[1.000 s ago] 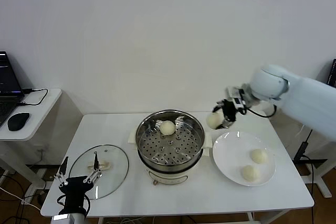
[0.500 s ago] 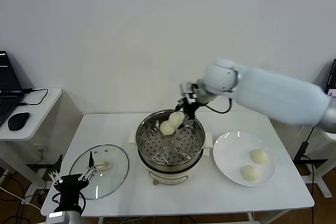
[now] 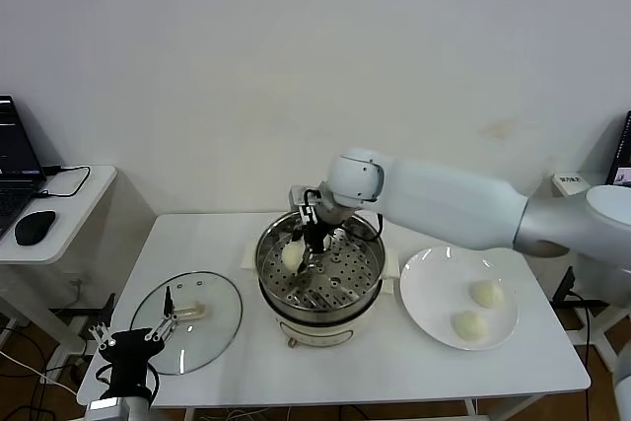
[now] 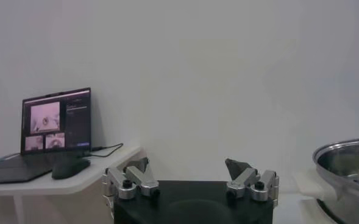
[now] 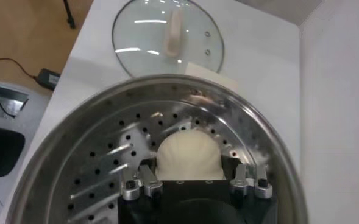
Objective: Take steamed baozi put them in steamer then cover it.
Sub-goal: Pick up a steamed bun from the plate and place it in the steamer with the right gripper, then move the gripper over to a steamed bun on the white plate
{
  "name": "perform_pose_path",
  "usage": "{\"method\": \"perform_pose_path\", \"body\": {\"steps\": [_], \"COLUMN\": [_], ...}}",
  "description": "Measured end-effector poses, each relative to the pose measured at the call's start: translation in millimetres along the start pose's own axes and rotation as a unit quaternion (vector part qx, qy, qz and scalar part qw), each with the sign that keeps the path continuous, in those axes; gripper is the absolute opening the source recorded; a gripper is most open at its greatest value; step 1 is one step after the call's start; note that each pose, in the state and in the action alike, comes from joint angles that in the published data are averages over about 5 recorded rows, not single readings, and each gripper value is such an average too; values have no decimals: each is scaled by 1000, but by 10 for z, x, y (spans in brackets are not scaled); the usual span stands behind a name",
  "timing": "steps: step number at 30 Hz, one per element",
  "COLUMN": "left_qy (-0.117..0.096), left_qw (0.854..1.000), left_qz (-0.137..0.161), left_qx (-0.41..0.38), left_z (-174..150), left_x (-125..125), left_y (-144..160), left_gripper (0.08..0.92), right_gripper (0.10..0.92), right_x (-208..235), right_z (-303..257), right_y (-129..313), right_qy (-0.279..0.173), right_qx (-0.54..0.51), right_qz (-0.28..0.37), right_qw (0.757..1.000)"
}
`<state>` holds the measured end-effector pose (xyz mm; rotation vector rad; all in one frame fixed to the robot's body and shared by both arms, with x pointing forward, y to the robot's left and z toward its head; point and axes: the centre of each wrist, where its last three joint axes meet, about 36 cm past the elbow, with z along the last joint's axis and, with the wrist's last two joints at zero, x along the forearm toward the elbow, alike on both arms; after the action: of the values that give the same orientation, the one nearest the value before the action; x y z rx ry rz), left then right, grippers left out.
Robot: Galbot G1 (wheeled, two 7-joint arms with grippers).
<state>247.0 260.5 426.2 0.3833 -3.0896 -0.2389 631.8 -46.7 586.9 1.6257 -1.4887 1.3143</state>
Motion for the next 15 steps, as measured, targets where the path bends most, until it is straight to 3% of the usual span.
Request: {"method": "perform_pose_path", "body": {"steps": [6,15], "left_qy": [-1,-6], "left_qw": [1000,1000], "left_qz": [0,0], "left_qx": [0,2], "left_z": [-11,-39], "left_x": [4,-1], "left_y": [4,0], "left_gripper": [823,823], "right_gripper": [808,823], "right_x": [-51,383], "right_z": [-25,71], "right_y": [7,-52], "right_qy": [1,-3], "right_qx": [6,28], "right_qz": [1,15], "right_qw": [1000,1000]}}
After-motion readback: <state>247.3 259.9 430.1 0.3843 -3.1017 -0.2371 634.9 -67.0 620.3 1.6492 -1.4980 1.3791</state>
